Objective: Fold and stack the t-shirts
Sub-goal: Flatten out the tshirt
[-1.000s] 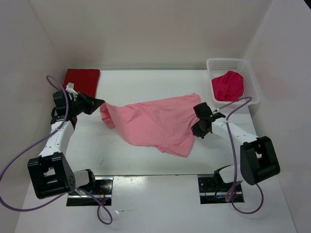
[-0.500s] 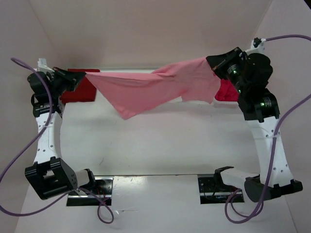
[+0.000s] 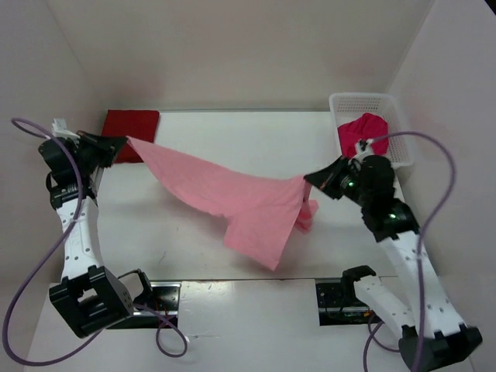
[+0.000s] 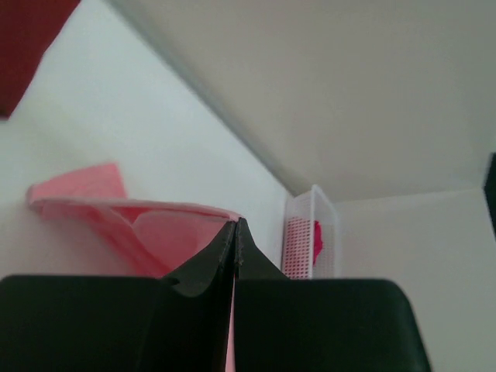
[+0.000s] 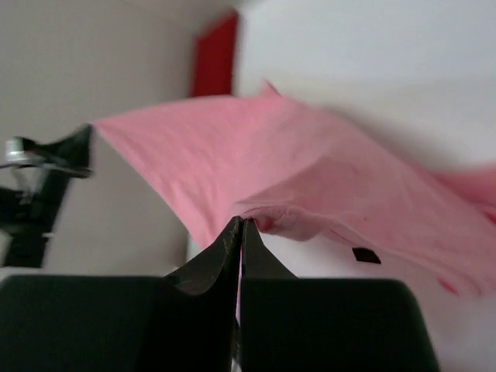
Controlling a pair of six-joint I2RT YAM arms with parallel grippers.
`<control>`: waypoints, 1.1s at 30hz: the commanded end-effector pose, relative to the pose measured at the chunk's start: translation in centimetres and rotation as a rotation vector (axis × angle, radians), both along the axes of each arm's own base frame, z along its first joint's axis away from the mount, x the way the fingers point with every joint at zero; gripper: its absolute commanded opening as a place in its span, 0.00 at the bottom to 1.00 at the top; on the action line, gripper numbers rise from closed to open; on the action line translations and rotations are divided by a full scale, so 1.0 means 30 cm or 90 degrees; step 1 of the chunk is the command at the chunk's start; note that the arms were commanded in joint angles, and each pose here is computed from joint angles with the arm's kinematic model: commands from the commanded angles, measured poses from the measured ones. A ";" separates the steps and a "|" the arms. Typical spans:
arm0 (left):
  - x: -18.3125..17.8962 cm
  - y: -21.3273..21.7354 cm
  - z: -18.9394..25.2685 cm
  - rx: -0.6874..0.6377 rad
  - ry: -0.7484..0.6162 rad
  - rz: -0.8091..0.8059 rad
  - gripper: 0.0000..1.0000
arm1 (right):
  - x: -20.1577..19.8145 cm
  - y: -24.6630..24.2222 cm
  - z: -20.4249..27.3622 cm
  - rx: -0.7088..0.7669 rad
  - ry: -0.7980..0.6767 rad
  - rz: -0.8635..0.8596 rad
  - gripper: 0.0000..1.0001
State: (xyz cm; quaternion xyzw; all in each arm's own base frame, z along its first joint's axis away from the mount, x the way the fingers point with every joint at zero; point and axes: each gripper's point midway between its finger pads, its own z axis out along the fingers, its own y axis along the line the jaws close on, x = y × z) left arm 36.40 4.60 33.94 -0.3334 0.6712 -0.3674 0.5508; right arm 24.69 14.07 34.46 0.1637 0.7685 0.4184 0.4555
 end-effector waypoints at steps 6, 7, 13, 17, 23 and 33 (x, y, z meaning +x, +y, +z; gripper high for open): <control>-0.061 -0.002 -0.379 0.021 0.157 0.013 0.00 | 0.152 -0.039 -0.769 -0.097 0.312 -0.051 0.00; -0.073 -0.002 -0.423 0.022 0.177 0.015 0.00 | 0.211 -0.043 -0.728 -0.111 0.282 -0.046 0.00; -0.107 -0.029 -0.490 0.031 0.209 0.007 0.00 | 0.494 -0.017 -0.657 -0.146 0.236 -0.049 0.00; -0.127 -0.050 -0.523 0.021 0.221 0.002 0.00 | 0.641 -0.009 -0.620 -0.175 0.222 -0.051 0.10; -0.143 -0.064 -0.548 0.032 0.229 -0.009 0.00 | 0.509 -0.079 -0.547 -0.215 0.212 -0.084 0.50; -0.088 -0.052 -0.536 0.034 0.227 -0.015 0.00 | 0.026 -0.091 -0.842 -0.096 0.398 -0.109 0.32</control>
